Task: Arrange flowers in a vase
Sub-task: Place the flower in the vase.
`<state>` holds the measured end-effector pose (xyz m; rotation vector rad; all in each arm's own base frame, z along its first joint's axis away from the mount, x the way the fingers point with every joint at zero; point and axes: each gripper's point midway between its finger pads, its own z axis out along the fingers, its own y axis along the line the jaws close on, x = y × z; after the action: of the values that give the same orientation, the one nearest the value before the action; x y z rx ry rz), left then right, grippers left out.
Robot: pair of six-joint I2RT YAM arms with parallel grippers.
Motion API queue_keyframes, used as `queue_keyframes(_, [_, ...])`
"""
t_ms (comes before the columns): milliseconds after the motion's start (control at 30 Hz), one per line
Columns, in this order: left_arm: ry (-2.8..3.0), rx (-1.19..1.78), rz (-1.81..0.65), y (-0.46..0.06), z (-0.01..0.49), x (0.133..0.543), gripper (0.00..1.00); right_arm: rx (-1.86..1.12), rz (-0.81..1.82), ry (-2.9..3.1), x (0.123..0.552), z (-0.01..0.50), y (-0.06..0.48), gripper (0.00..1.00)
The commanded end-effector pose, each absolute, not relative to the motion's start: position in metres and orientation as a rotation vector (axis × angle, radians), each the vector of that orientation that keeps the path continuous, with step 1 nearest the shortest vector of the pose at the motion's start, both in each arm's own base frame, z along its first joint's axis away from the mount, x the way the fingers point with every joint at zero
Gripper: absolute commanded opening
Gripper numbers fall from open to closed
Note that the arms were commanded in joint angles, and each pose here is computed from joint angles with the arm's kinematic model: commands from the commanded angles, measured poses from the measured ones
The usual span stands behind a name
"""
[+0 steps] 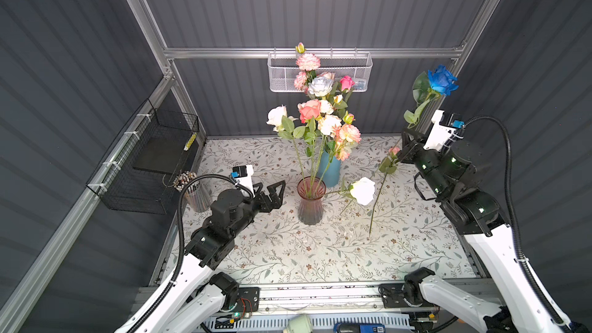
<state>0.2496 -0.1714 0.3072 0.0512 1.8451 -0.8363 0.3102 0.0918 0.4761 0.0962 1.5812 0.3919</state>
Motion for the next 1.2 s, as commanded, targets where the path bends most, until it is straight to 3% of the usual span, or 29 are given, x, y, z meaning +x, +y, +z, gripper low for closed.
queue_keyframes(0, [1.804,0.173,-0.931,-0.188,0.325,0.238,1.0,0.077,0.373,1.47,0.312,0.521,0.092,0.05])
queue_keyframes(267, [1.801,0.186,-0.981,-0.197,0.334,0.24,0.99,0.031,0.45,1.372,0.309,0.573,0.11,0.05])
queue_keyframes(1167, [1.809,0.193,-0.925,-0.192,0.334,0.241,0.99,-0.324,0.56,1.387,0.335,0.544,0.257,0.06])
